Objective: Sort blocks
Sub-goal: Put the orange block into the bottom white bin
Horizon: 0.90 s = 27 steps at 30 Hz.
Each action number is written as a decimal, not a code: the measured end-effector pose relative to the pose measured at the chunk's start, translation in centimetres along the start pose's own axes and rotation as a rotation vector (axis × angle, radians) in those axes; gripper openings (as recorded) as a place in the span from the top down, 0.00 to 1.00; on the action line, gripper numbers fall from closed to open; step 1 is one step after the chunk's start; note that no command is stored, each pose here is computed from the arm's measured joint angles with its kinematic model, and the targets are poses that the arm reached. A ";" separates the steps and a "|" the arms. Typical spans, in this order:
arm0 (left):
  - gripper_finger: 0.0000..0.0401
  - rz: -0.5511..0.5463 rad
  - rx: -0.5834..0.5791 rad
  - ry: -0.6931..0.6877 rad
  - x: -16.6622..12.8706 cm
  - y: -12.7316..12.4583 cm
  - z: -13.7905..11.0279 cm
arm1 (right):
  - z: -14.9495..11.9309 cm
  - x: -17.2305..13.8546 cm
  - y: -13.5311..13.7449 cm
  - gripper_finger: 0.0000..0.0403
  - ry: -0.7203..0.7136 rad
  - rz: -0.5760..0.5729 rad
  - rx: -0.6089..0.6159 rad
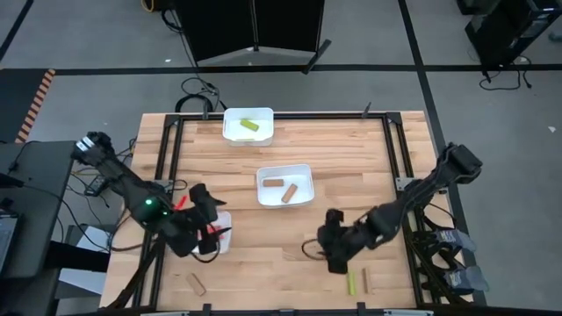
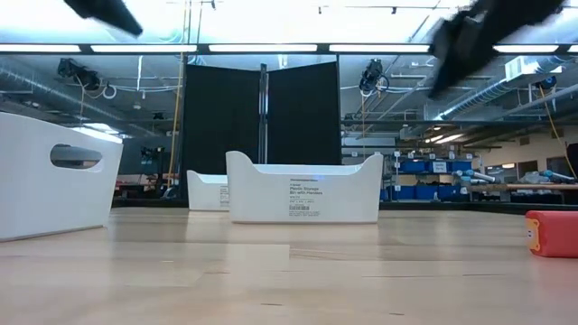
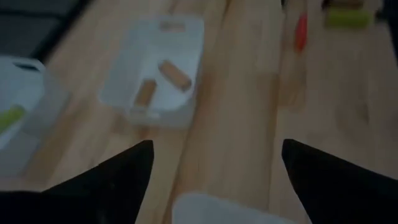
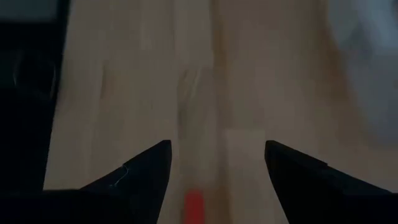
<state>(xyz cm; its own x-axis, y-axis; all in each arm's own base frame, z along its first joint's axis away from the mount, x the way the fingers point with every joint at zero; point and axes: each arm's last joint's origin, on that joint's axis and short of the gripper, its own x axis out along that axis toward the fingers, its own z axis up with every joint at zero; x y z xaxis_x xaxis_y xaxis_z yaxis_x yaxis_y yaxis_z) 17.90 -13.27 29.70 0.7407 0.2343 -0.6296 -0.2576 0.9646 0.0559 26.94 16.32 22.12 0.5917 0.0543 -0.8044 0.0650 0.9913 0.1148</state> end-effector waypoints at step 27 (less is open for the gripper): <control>0.13 -0.010 -0.079 -0.255 -3.7 -1.6 -1.0 | -6.0 7.6 1.7 0.59 0.363 -0.152 0.052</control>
<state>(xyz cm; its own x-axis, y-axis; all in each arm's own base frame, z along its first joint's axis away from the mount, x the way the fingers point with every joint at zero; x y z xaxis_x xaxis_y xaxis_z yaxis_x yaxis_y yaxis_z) 14.91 -15.79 31.15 0.8731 0.2575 -0.4140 -0.2898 0.9570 -0.0159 26.73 19.14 12.65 0.2506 -0.0440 -0.9671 0.1761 0.9844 0.0009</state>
